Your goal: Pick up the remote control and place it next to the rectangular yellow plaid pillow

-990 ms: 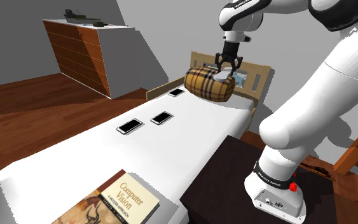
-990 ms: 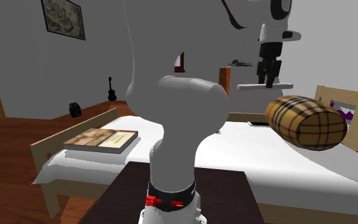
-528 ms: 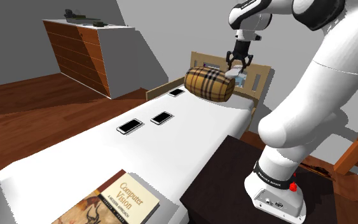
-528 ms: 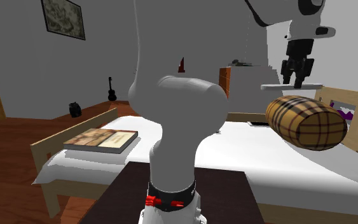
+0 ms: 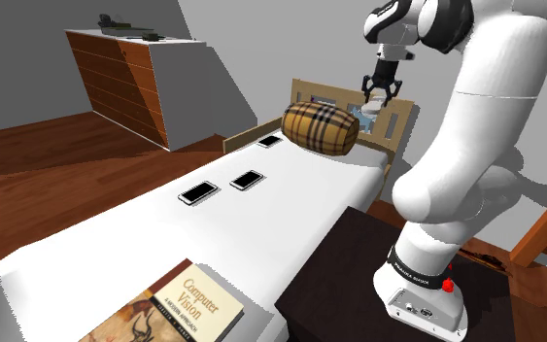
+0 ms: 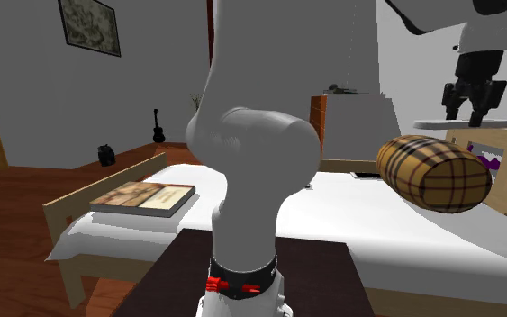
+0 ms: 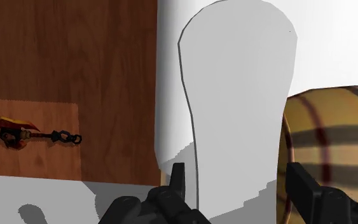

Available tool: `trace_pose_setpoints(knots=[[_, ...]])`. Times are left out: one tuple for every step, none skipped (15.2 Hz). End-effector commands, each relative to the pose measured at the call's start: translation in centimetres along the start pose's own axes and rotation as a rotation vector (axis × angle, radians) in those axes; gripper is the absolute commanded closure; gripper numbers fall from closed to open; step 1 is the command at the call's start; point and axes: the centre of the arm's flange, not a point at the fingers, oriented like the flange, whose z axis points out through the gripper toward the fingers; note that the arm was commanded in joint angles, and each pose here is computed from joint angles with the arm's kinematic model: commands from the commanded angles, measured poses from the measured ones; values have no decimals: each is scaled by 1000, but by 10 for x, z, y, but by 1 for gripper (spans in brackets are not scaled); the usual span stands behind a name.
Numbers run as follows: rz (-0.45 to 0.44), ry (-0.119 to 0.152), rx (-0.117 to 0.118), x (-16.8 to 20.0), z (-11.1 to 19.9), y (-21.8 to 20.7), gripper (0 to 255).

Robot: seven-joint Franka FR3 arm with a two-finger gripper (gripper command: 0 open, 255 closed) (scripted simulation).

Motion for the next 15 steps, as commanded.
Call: trace_pose_setpoints(knots=[[-2, 0, 0, 24, 0, 9, 255], [-2, 0, 0, 37, 0, 14, 255], [-2, 0, 0, 49, 0, 19, 255], [-2, 0, 0, 61, 0, 23, 255], [-2, 0, 0, 73, -1, 28, 255], [-2, 0, 0, 86, -1, 33, 255], [-2, 0, 0, 98, -1, 38, 255], [-2, 0, 0, 110, -1, 42, 255], [-2, 0, 0, 123, -2, 47, 255], [-2, 0, 0, 135, -2, 52, 255], [-2, 0, 0, 147, -2, 57, 255], [-2, 0, 0, 160, -2, 61, 255], [-2, 0, 0, 167, -2, 64, 255], [-2, 0, 0, 167, 3, 64, 255], [-2, 0, 0, 167, 8, 64, 255]])
